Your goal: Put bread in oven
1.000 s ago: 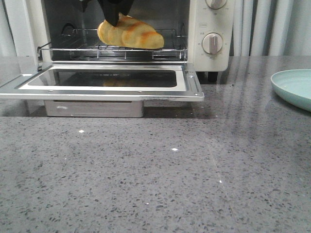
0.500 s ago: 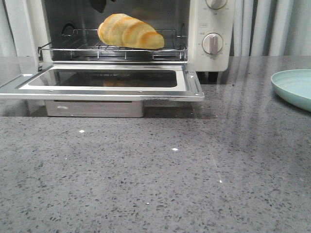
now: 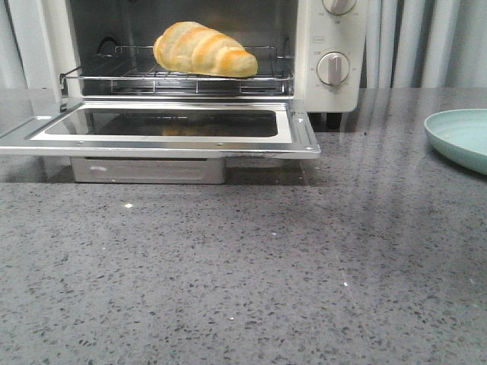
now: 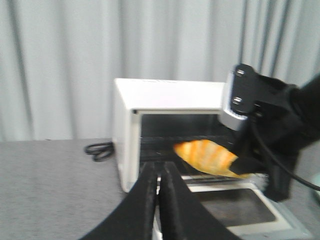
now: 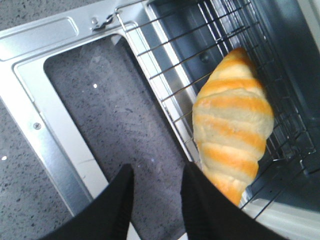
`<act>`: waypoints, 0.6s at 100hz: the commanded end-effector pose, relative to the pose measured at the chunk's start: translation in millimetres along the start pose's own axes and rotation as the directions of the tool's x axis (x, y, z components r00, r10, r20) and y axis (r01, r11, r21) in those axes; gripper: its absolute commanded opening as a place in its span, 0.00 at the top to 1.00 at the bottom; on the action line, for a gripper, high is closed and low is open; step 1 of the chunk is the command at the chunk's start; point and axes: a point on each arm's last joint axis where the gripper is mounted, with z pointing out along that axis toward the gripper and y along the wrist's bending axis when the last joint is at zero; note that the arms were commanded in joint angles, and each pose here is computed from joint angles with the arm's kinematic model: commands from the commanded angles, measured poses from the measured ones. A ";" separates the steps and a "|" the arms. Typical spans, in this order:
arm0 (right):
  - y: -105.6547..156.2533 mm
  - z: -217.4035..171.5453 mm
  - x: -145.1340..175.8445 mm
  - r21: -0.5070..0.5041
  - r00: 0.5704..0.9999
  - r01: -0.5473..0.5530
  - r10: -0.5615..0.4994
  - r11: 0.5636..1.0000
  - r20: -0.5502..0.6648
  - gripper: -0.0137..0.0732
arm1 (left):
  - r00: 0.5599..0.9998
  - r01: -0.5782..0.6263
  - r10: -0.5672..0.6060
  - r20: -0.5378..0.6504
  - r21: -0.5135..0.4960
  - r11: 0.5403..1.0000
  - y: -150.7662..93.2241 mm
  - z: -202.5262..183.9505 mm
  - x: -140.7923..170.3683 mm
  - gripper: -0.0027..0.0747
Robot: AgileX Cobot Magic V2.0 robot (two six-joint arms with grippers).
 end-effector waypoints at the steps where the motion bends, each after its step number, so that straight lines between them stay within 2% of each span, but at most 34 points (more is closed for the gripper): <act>1: -19.0 -37.8 0.5 0.046 0.995 -0.063 0.059 0.997 0.076 0.61 | 0.995 -0.040 0.044 0.090 -0.044 0.998 -0.1 -4.7 -11.0 0.99; 13: -18.2 -38.0 4.2 0.037 0.996 -0.081 0.080 0.996 0.037 0.61 | 0.994 -0.053 0.060 0.086 -0.081 0.995 1.7 -3.7 -1.9 0.99; 38: -13.9 -44.7 6.1 -0.039 0.994 -0.105 0.107 0.994 0.033 0.61 | 0.991 -0.020 0.026 0.133 -0.047 0.999 3.1 3.2 31.4 0.99; 60: -18.5 -61.1 8.6 -0.062 0.985 -0.153 0.157 0.986 0.065 0.61 | 0.998 -0.011 0.014 0.056 -0.053 0.999 6.3 10.9 57.7 0.99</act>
